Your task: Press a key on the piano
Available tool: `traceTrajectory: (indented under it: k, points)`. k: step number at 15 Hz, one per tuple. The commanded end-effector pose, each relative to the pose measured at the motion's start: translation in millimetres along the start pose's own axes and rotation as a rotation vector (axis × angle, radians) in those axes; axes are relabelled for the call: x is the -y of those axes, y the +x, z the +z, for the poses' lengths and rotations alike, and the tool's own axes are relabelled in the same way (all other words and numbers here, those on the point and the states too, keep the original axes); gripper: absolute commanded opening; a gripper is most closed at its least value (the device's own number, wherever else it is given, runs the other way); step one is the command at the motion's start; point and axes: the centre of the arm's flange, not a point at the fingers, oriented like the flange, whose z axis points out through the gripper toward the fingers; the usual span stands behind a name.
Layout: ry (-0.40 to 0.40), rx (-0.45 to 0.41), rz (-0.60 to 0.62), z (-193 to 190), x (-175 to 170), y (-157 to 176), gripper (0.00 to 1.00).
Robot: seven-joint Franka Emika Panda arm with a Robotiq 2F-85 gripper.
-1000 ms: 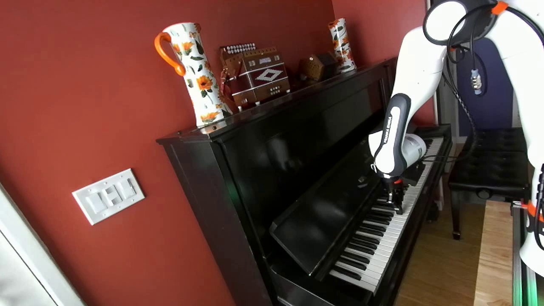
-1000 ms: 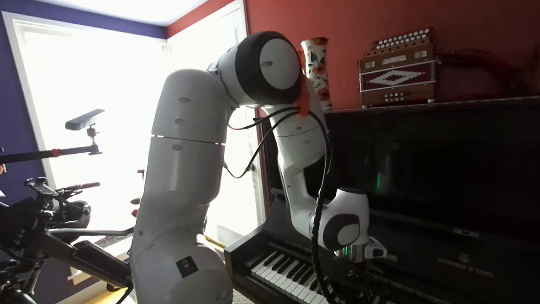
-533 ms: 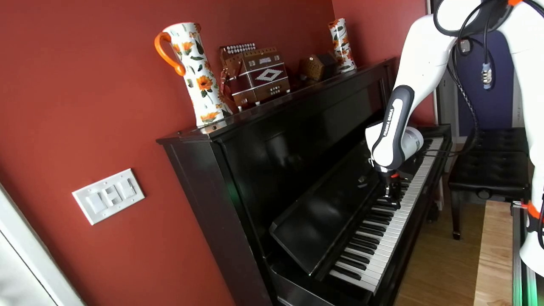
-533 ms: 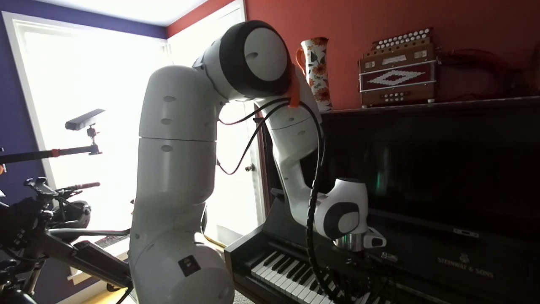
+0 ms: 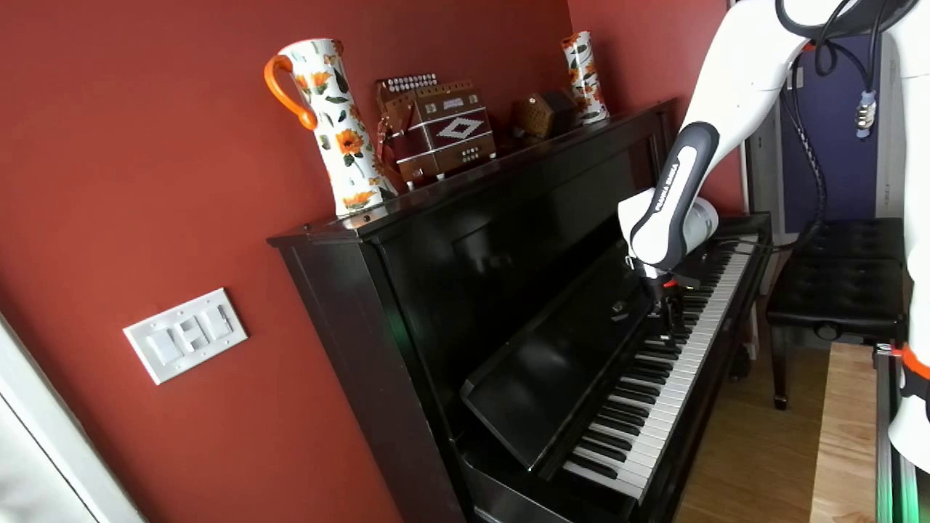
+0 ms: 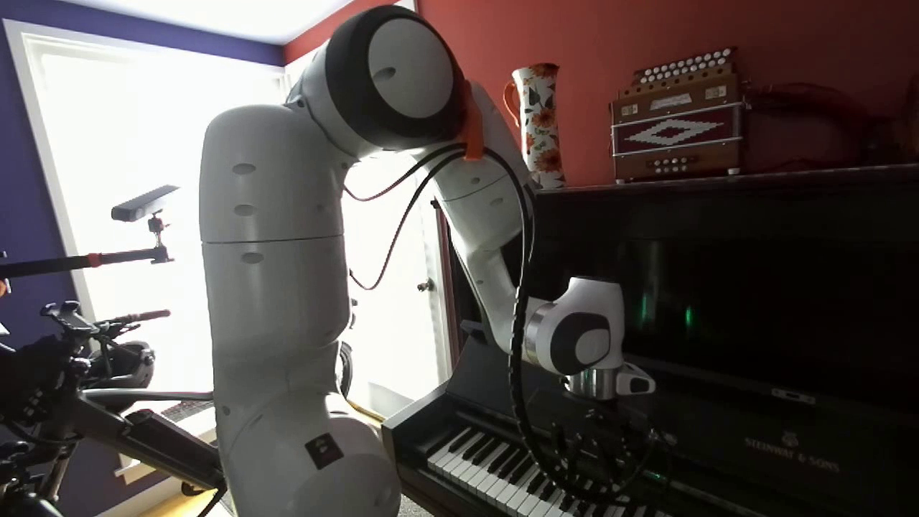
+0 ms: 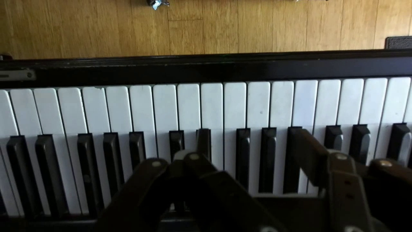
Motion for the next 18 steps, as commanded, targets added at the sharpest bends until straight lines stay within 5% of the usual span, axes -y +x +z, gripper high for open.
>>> traceTrajectory:
  k: [1, 18]
  points:
    - [-0.012, 0.006, 0.015, -30.1, 4.6, -3.4, 0.99]
    - [-0.144, -0.121, 0.163, -133.8, 30.5, -24.7, 1.0]
